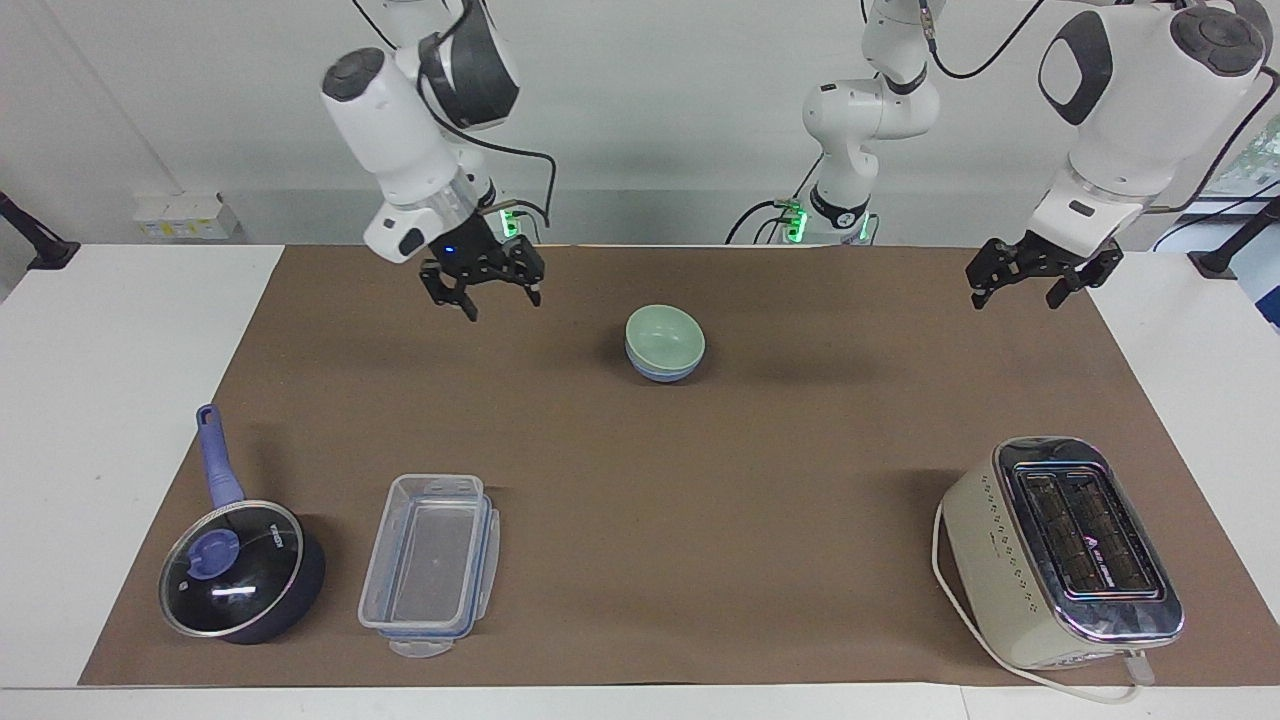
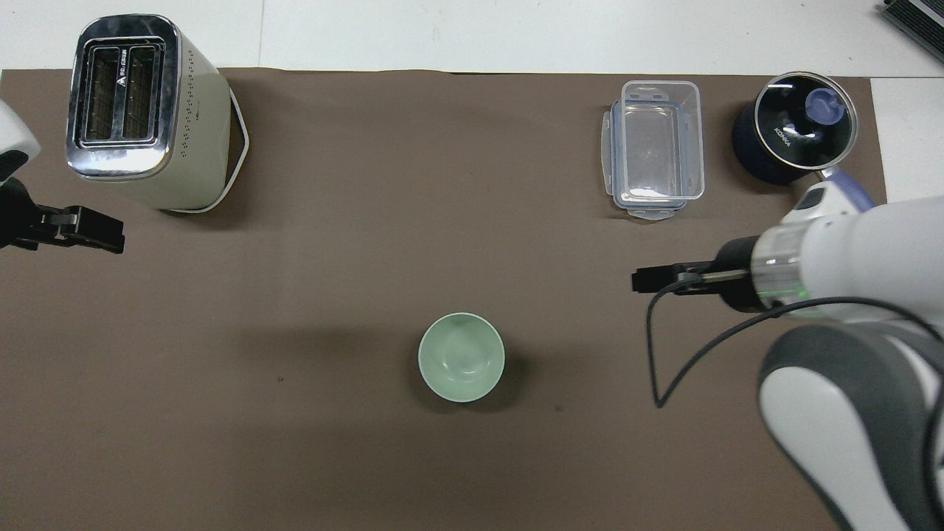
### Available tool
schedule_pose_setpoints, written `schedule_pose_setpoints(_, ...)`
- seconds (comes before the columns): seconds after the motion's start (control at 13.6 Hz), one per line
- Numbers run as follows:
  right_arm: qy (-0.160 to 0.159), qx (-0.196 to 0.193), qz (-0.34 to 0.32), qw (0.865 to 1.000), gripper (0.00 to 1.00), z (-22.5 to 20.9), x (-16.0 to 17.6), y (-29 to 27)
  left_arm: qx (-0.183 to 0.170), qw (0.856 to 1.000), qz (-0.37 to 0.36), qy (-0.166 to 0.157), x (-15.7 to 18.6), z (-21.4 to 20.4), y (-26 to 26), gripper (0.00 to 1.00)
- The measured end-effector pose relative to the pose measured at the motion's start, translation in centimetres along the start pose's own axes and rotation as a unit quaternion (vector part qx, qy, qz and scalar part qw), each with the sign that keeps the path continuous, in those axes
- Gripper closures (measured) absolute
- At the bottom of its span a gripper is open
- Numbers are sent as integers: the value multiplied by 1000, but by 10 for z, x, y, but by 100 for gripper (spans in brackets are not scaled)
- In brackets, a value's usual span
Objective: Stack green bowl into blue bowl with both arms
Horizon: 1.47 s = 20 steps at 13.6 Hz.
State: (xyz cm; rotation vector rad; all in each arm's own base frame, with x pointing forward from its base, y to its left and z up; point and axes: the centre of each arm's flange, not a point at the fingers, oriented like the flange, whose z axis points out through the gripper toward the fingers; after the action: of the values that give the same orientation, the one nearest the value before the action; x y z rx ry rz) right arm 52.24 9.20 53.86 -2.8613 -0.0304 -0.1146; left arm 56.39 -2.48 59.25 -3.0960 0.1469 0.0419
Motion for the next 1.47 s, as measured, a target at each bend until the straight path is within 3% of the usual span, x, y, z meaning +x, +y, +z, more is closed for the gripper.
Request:
schedule_pose_setpoints(0.22,15,-40,4,999,0,-45,14,42,0,1000,0,0,0,0,0,0)
schedule_pose_setpoints(0.66,3,-135,27,991,0,-118,43,34,0,1000,0,0,0,0,0,0)
schedule_pose_setpoints(1.1,-30,-145,117,982,0,-131,43,30,0,1000,0,0,0,0,0,0)
schedule_pose_setpoints(1.47,-47,-149,126,980,0,-127,26,31,0,1000,0,0,0,0,0,0)
